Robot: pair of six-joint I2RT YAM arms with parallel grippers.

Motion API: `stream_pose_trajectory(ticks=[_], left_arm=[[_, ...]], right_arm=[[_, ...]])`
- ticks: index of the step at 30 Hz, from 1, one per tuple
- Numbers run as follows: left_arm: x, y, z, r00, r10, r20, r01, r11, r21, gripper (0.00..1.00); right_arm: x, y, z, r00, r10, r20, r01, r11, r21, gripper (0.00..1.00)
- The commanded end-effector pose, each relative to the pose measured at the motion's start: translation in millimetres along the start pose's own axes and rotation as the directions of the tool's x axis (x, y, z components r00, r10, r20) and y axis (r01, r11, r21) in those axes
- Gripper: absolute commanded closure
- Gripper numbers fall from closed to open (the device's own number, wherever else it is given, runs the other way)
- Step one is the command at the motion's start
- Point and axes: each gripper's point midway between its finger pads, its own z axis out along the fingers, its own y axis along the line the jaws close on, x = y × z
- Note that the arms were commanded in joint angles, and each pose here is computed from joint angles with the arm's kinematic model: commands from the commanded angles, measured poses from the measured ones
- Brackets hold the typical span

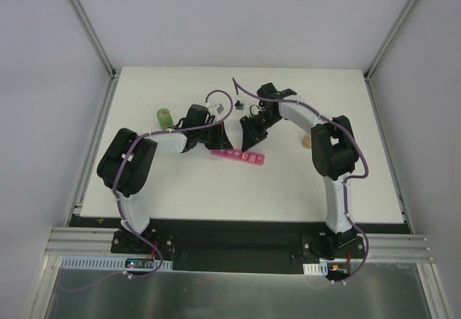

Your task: Sort the pills into containers

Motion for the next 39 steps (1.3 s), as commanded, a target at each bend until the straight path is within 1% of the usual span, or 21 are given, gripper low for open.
stream_pose_trajectory(ticks=[1, 7, 13, 15, 19, 20, 23, 30, 33, 34, 36, 37, 38, 39], left_arm=[[19.8, 25.0, -2.0, 0.997, -0.050, -0.055, 0.045, 0.995, -0.091, 0.84], [19.1, 25.1, -2.2, 0.997, -0.049, -0.052, 0.044, 0.995, -0.093, 0.85], [19.6, 24.5, -2.6, 0.997, -0.049, -0.054, 0.044, 0.995, -0.090, 0.85], [19.8, 24.5, -2.9, 0.997, -0.049, -0.054, 0.044, 0.995, -0.090, 0.84], [19.5, 24.1, -3.7, 0.998, -0.048, -0.051, 0.043, 0.995, -0.090, 0.85], [19.5, 24.1, -3.7, 0.998, -0.048, -0.051, 0.043, 0.995, -0.090, 0.84], [19.5, 23.9, -3.9, 0.998, -0.049, -0.050, 0.044, 0.995, -0.090, 0.85], [19.8, 24.2, -4.9, 0.998, -0.049, -0.047, 0.044, 0.995, -0.090, 0.85], [19.8, 24.0, -5.1, 0.998, -0.051, -0.047, 0.046, 0.995, -0.086, 0.85], [19.3, 22.7, -5.0, 0.998, -0.047, -0.045, 0.044, 0.996, -0.082, 0.85], [18.2, 21.9, -5.2, 0.998, -0.047, -0.043, 0.044, 0.996, -0.080, 0.84], [17.0, 21.4, -5.7, 0.998, -0.047, -0.040, 0.044, 0.996, -0.078, 0.85], [17.5, 22.0, -5.7, 0.998, -0.048, -0.041, 0.044, 0.996, -0.080, 0.84], [16.6, 21.0, -6.0, 0.998, -0.046, -0.039, 0.043, 0.996, -0.078, 0.85]], right_arm=[[7.5, 1.7, 2.5, 0.999, 0.010, -0.032, -0.010, 1.000, 0.009, 0.80], [19.8, -8.8, 12.7, 0.996, 0.034, -0.082, -0.030, 0.999, 0.043, 0.86], [26.9, -17.0, 17.9, 0.992, 0.054, -0.110, -0.046, 0.996, 0.079, 0.91], [30.7, -22.3, 20.0, 0.991, 0.062, -0.122, -0.049, 0.993, 0.106, 0.94], [38.1, -34.0, 25.7, 0.988, 0.079, -0.133, -0.056, 0.984, 0.170, 0.97], [41.3, -39.3, 26.7, 0.986, 0.090, -0.143, -0.058, 0.976, 0.209, 0.99], [47.9, -49.6, 30.2, 0.982, 0.098, -0.161, -0.049, 0.958, 0.281, 0.99], [48.9, -64.4, 27.4, 0.985, 0.105, -0.136, -0.043, 0.918, 0.395, 0.99], [38.0, -55.4, 24.2, 0.991, 0.081, -0.109, -0.038, 0.935, 0.354, 0.99], [31.3, -43.4, 23.3, 0.994, 0.063, -0.090, -0.033, 0.954, 0.297, 0.99], [19.3, -28.2, 15.8, 0.997, 0.036, -0.066, -0.020, 0.974, 0.228, 0.99], [15.0, -11.7, 14.1, 0.999, -0.004, -0.053, 0.011, 0.992, 0.127, 0.99], [16.6, -0.6, 10.3, 0.998, -0.003, -0.059, 0.007, 0.997, 0.074, 0.99], [12.2, 9.5, 5.1, 0.998, -0.032, -0.046, 0.034, 0.999, 0.037, 0.99]])
